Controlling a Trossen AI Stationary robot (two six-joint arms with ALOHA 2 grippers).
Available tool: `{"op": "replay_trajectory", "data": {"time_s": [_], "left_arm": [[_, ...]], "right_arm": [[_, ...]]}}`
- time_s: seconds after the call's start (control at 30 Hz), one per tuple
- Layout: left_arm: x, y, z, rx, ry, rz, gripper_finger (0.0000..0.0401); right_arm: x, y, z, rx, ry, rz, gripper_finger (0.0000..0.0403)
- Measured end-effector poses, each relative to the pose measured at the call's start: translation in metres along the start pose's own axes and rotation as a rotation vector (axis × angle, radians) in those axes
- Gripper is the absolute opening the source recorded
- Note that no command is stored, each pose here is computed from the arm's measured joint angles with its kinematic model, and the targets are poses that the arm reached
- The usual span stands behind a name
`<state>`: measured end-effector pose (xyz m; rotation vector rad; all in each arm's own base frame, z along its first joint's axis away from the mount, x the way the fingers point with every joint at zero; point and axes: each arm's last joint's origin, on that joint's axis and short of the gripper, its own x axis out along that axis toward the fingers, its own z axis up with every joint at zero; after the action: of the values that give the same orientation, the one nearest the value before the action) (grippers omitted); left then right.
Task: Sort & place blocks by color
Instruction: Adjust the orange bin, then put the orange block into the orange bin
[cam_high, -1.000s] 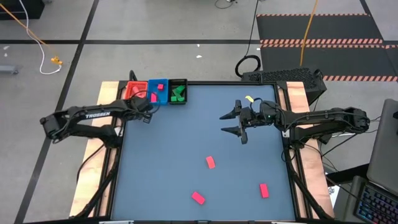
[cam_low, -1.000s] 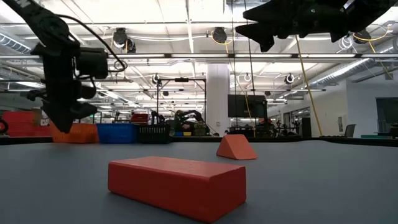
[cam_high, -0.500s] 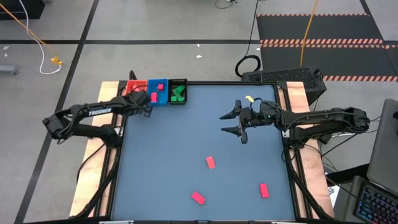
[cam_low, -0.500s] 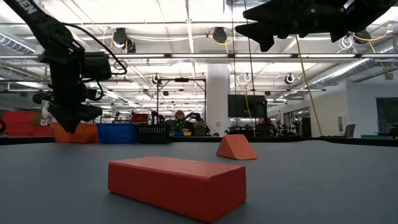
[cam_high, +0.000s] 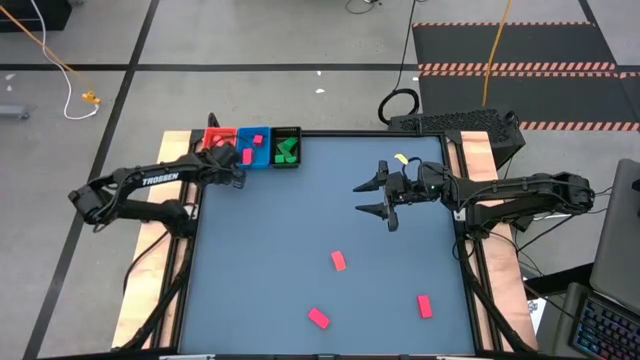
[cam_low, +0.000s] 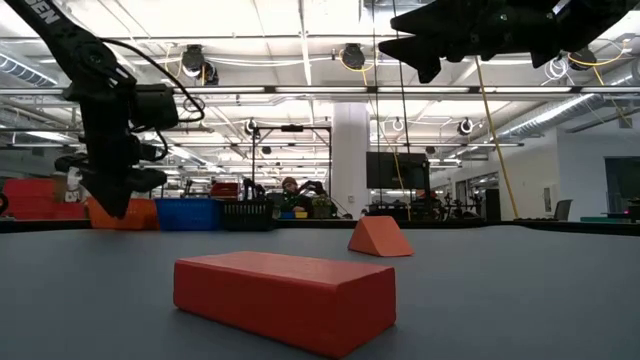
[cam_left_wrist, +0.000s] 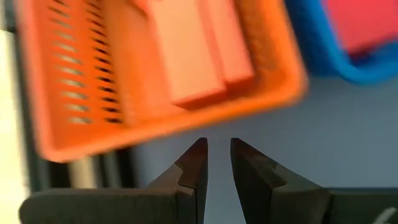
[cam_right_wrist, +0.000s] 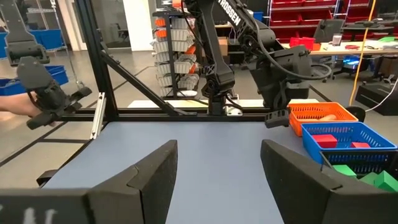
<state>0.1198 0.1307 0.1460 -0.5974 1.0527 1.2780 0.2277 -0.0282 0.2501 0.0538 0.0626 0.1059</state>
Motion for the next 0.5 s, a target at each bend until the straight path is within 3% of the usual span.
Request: {"op": "replay_trajectory", "data": {"time_s": [0.13,0.33,0.5], "left_arm": [[-0.006,-0.008,-0.004,0.02,0.007,-0.083,0.0074],[-0.03,-0.015,-0.007,0.003,-0.101,-0.196,0.0074],[-0.063,-0.03,-0.012,0.047,-0.271,-0.421,0.0074]], "right_arm": [[0.0,0.0,0.0,0.0,0.001,0.0,0.0226],[0.0,0.0,0.0,0.0,0.001,0.0,0.0226],[0.0,0.0,0.0,-0.011,0.001,-0.002,0.0226]]}}
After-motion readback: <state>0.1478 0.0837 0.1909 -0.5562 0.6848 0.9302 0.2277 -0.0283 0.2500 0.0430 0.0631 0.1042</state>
